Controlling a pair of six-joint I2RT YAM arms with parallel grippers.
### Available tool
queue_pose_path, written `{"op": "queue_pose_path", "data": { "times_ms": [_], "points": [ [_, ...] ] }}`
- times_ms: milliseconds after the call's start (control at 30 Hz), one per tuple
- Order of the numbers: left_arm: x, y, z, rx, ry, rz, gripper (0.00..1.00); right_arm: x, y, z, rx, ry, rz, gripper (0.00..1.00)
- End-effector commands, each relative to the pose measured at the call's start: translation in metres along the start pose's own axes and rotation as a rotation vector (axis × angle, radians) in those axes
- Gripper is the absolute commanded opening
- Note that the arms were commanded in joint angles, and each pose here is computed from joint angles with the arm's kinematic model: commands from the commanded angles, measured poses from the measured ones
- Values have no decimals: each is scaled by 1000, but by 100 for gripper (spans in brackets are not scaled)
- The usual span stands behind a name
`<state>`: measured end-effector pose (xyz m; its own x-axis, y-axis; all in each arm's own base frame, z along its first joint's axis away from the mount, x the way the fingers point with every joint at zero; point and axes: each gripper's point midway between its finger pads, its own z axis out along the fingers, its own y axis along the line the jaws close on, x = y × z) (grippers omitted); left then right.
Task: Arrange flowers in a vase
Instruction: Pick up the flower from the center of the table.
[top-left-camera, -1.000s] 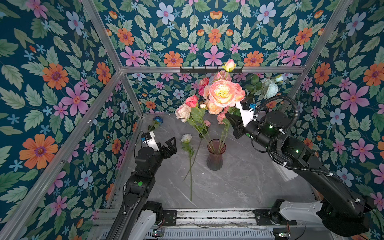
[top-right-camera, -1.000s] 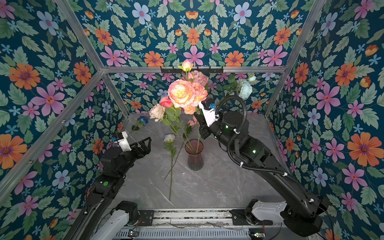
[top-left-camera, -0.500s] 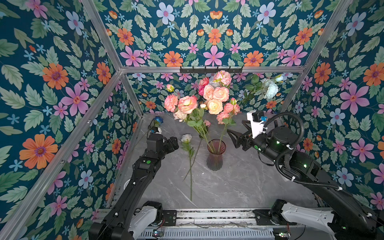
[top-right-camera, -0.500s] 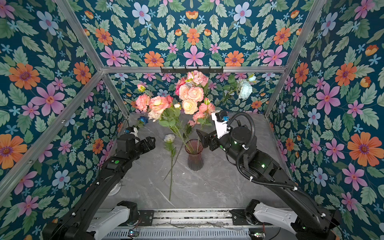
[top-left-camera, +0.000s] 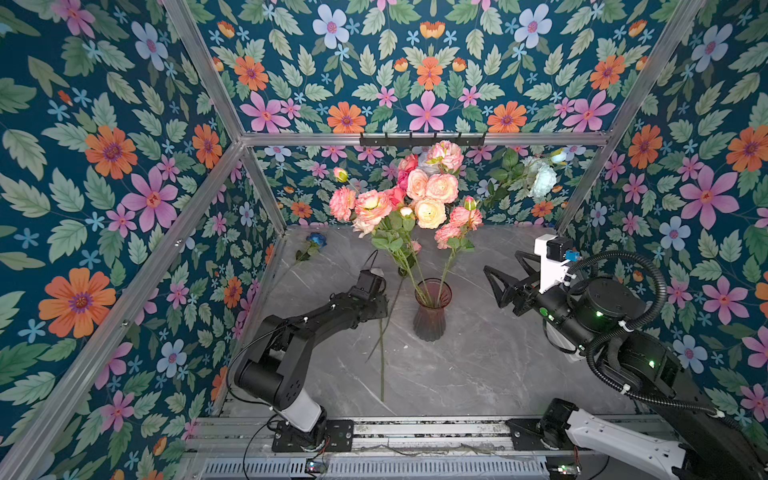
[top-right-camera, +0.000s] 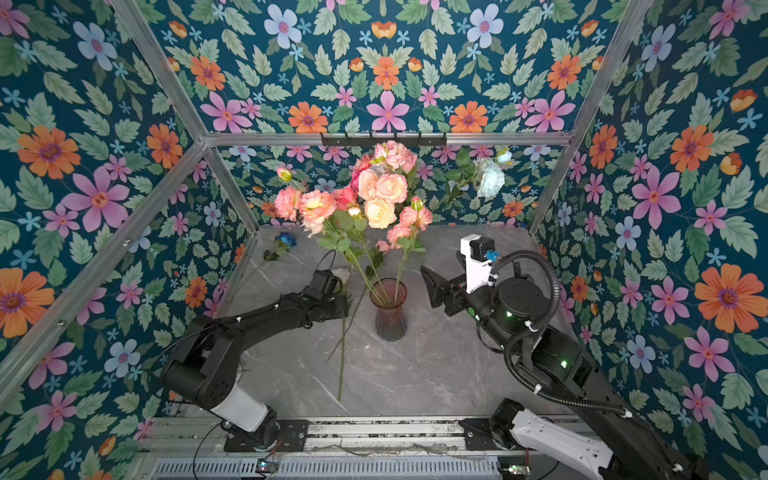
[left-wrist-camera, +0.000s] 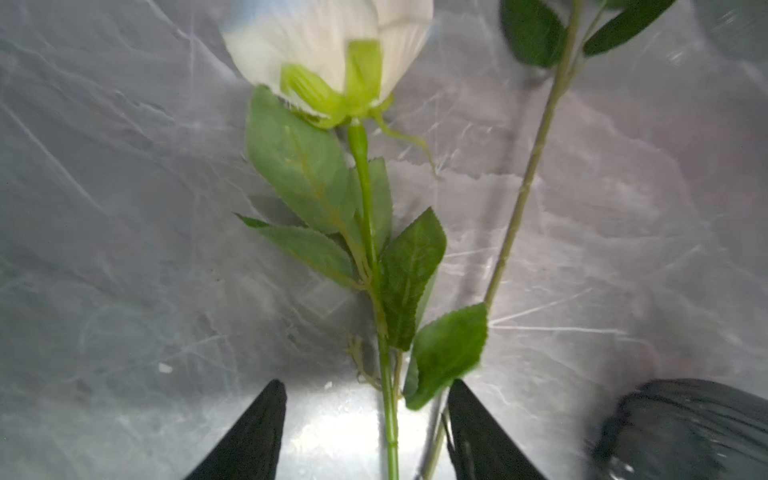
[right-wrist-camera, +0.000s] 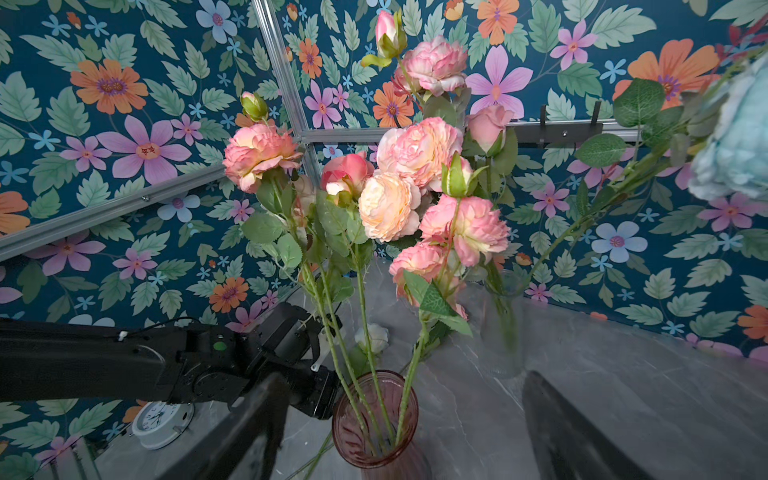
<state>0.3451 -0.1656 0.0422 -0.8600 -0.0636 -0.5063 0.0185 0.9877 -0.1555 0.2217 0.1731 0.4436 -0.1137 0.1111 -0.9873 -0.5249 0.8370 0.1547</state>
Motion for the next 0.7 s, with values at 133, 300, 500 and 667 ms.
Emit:
{"op": "queue_pose_path", "data": {
  "times_ms": [133,300,500,667],
  "points": [
    [11,9,23,-101,12,36,47,-3,-10,-13,39,-22,-2,88],
    [31,35,24,-228,54,45,25,-5,-12,-18,44,-37,4,88],
    [2,57,-29,-314,-122,-4,5,-4,-10,-16,36,-35,9,88],
    [-28,67,-91,-337,-280,-36,0,-4,-9,-13,32,-37,13,88]
  ]
}}
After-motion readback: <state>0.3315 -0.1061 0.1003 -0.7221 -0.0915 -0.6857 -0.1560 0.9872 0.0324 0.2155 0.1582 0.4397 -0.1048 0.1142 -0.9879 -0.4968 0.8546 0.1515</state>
